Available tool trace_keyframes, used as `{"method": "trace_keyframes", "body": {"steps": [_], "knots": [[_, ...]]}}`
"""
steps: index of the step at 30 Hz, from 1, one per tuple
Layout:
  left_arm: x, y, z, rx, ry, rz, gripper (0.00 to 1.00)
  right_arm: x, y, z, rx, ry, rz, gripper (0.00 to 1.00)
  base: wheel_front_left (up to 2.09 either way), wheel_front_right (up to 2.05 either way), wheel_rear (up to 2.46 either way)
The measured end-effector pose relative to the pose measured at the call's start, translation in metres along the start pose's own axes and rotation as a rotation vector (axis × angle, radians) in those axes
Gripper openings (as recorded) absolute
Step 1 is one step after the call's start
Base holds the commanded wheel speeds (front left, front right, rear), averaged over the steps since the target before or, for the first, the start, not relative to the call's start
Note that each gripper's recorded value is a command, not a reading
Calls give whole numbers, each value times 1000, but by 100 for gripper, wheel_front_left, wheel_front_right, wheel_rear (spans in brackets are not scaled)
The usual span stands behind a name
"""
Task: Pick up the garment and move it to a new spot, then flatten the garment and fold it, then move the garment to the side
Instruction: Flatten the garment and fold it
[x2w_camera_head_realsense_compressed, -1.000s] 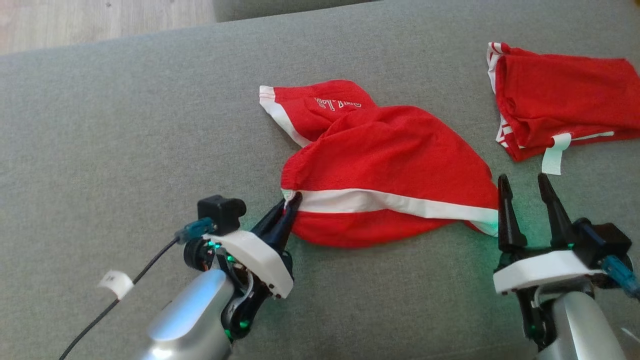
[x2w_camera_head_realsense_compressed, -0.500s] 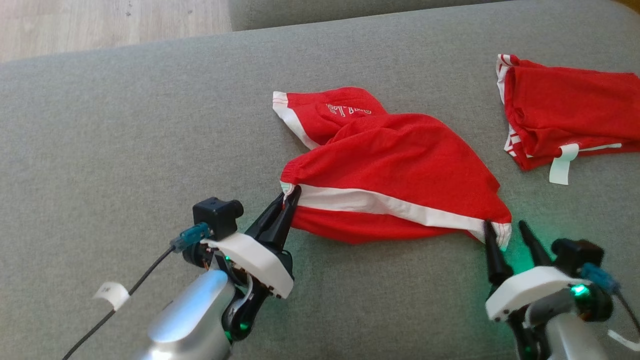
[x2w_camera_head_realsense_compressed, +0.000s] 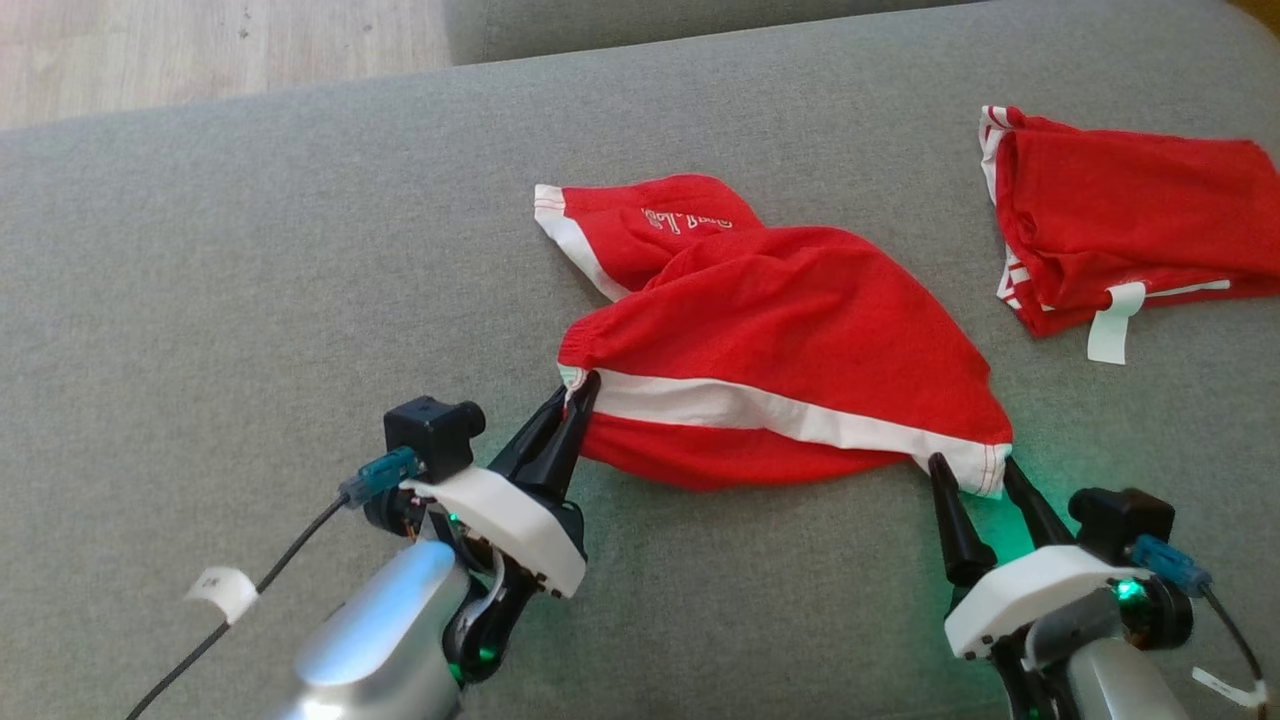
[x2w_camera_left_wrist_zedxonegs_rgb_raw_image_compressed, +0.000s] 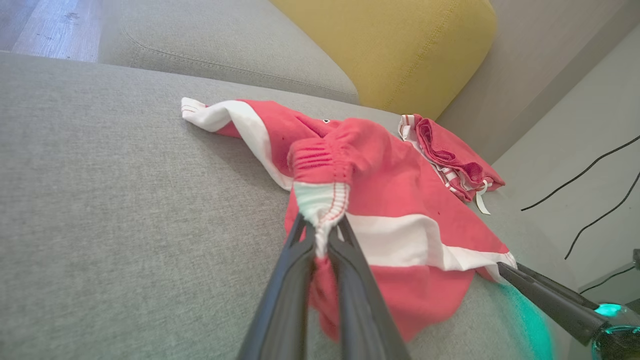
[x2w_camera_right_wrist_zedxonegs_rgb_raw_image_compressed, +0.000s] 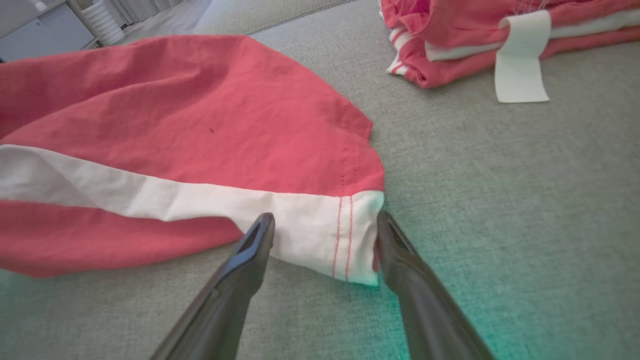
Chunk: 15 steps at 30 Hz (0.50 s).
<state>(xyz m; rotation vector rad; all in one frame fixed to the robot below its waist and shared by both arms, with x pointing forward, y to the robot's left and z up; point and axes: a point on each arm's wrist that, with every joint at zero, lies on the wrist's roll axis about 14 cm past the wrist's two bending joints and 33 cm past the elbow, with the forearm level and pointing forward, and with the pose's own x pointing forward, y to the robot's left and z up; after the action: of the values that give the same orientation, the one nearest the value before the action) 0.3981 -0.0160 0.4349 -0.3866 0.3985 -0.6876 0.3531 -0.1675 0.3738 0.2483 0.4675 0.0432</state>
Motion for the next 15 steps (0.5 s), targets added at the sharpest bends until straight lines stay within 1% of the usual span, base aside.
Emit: {"method": "trace_keyframes", "body": {"steps": [13, 14, 15], "knots": [[-2, 1, -2, 7, 4, 5, 0, 1, 7, 7, -7, -21, 20, 100, 0, 0, 0], [-2, 1, -2, 8, 2, 4, 0, 1, 7, 7, -7, -23, 22, 97, 0, 0, 0], [-2, 1, -2, 9, 2, 4, 0, 1, 8, 9, -8, -27, 23, 49, 0, 0, 0]]}}
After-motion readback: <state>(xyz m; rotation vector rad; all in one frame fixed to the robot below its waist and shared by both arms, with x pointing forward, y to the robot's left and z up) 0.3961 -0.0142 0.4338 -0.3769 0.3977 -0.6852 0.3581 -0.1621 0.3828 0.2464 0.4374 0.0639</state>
